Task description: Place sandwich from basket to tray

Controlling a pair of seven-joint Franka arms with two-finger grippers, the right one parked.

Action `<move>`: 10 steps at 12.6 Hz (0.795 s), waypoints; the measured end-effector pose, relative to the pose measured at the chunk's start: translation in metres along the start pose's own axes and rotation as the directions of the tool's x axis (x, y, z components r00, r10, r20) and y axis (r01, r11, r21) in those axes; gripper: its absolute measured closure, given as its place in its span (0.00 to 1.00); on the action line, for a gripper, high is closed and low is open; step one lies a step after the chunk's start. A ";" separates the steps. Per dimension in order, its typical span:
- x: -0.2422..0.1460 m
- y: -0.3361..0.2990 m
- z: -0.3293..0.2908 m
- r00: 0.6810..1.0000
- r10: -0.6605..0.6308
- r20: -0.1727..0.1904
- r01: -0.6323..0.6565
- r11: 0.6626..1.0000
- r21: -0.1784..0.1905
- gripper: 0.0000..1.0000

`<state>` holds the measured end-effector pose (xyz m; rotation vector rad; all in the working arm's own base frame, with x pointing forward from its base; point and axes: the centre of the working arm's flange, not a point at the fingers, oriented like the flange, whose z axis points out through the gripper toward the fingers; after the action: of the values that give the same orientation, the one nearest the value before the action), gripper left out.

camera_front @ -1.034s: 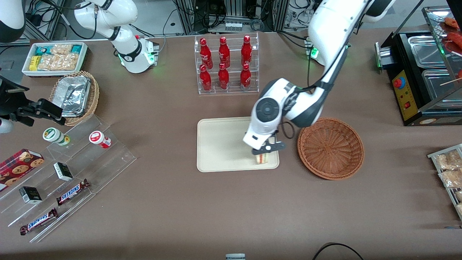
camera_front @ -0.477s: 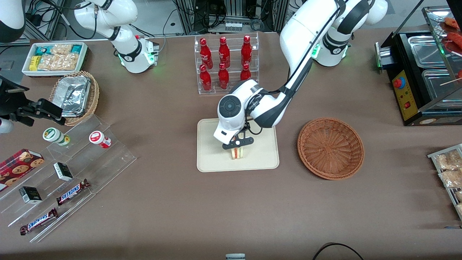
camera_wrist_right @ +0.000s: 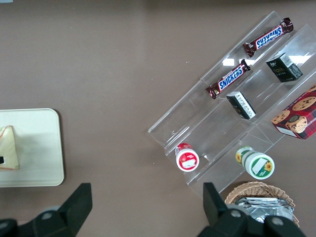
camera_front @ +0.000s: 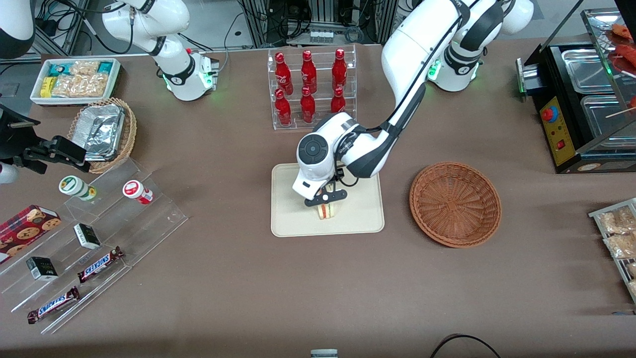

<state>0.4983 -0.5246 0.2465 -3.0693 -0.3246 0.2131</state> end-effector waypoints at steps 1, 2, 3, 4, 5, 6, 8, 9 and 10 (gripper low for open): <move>0.002 0.000 -0.013 1.000 -0.006 -0.003 0.006 1.000 -0.001 0.24; 0.002 0.000 -0.032 1.000 -0.015 -0.008 0.015 1.000 -0.005 0.13; 0.000 -0.002 -0.054 1.000 -0.018 -0.014 0.018 1.000 -0.008 0.02; -0.003 -0.006 -0.075 1.000 -0.019 -0.018 0.019 1.000 -0.005 0.00; -0.006 -0.012 -0.097 0.999 -0.021 -0.025 0.021 1.000 -0.001 0.00; -0.005 -0.021 -0.117 0.999 -0.028 -0.034 0.028 1.000 0.003 0.00; 0.007 -0.044 -0.152 0.999 -0.016 -0.042 0.016 1.000 0.008 0.00; 0.017 -0.058 -0.162 0.999 -0.015 -0.036 0.016 1.000 0.017 0.00; 0.027 -0.073 -0.167 0.999 -0.032 -0.026 0.032 0.999 0.030 0.00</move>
<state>0.5334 -0.4535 0.4130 -3.0313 -0.3654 0.1763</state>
